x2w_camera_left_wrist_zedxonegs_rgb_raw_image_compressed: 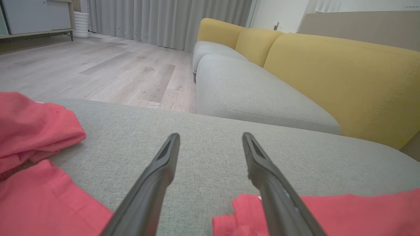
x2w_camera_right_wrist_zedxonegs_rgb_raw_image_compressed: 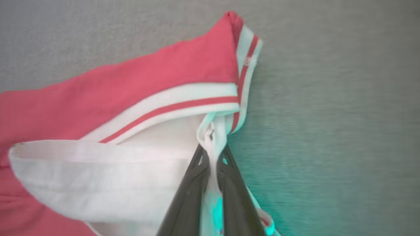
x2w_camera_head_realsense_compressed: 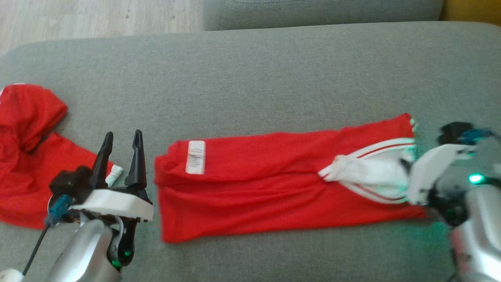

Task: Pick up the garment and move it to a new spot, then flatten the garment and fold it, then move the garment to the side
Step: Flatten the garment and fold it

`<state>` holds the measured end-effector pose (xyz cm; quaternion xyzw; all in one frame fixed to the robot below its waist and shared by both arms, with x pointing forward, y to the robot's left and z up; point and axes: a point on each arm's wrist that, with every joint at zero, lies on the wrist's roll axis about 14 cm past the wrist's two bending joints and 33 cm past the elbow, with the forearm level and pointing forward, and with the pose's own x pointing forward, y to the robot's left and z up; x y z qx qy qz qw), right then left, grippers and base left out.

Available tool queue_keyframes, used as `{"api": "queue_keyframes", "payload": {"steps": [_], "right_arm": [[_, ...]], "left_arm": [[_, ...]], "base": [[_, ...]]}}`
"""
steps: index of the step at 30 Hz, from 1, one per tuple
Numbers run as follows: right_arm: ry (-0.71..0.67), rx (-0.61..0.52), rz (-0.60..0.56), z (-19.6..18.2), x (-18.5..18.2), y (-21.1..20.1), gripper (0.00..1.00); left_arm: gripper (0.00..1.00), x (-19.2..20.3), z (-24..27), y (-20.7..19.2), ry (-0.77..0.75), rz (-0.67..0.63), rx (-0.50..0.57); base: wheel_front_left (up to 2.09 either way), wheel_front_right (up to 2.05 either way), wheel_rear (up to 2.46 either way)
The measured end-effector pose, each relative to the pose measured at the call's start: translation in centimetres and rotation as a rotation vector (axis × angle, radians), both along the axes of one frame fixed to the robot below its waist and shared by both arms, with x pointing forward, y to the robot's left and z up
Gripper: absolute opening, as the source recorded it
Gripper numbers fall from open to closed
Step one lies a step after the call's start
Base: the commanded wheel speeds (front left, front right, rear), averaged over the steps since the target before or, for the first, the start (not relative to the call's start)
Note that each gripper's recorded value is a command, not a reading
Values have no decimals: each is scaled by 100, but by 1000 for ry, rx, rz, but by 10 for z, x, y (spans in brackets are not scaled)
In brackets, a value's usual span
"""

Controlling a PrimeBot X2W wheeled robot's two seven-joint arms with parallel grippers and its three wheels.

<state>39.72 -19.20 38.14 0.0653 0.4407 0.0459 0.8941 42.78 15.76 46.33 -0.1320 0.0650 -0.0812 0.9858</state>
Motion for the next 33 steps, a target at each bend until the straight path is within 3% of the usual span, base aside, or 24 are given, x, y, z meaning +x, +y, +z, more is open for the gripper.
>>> {"api": "queue_keyframes", "payload": {"steps": [10, 18, 22, 33], "right_arm": [[-111, -249, -211, 56, -18, -118, 0], [-154, -309, -274, 77, -32, -138, 0], [-192, -295, -183, 84, -25, -104, 0], [-216, -56, 298, 81, -20, 83, 0]], "left_arm": [[100, 4, 3, -10, -11, -21, -7], [100, 0, 2, -12, -7, -27, -7], [100, -1, 5, -12, -15, -31, -5], [100, -4, 4, -13, -11, -36, 0]], "base": [[0, 0, 0], [0, 0, 0], [0, 0, 0], [0, 0, 0]]}}
